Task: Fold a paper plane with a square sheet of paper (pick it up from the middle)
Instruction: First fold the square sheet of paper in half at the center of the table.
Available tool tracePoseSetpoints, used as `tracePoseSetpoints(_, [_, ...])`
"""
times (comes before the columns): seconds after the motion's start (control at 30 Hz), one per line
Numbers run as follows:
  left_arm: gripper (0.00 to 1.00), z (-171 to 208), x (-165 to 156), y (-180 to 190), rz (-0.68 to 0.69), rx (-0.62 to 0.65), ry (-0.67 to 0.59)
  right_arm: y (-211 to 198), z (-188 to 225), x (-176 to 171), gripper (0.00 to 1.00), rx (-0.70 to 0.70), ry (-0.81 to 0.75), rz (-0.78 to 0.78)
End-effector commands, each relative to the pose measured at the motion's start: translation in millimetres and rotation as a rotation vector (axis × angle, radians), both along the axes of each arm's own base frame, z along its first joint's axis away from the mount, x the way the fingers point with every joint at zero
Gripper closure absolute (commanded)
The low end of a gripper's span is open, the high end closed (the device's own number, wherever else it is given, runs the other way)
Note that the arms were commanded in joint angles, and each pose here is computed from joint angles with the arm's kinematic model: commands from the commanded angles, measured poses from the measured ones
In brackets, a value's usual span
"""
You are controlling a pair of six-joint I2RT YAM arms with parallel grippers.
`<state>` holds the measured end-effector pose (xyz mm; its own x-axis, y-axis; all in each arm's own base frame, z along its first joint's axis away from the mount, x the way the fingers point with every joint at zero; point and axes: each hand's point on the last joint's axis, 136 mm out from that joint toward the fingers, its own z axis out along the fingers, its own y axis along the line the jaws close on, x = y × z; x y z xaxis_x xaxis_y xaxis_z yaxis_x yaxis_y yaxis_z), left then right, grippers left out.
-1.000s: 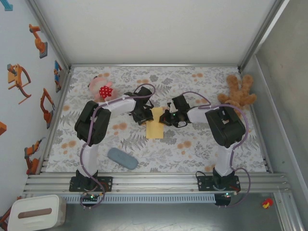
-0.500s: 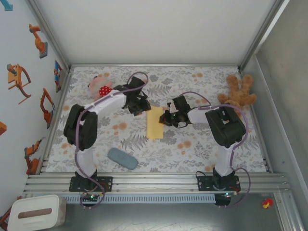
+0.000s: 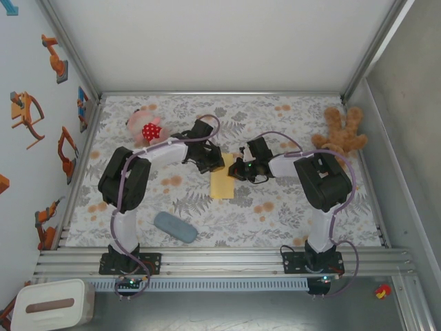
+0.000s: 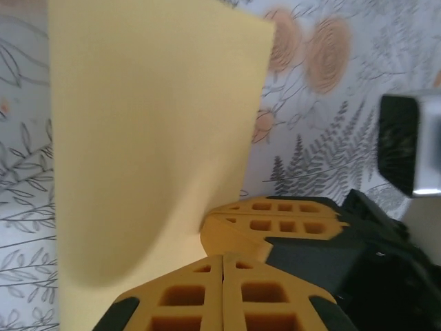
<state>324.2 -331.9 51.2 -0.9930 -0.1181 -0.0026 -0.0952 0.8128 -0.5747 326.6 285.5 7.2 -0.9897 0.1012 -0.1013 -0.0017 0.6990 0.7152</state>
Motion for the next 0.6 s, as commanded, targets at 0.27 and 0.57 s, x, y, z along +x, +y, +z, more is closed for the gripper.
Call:
tracePoseSetpoints(0.27, [1.0,-22.0,-13.8,-7.8,-0.081,-0.018,0.094,-73.2,-106.9,-66.3,1.0,-0.392,0.27,-0.057])
tracePoseSetpoints(0.57, [1.0,-37.1,-22.9,13.5,-0.199,0.012,0.131,-81.6,-113.0,-75.6,1.0,-0.427,0.304,-0.064])
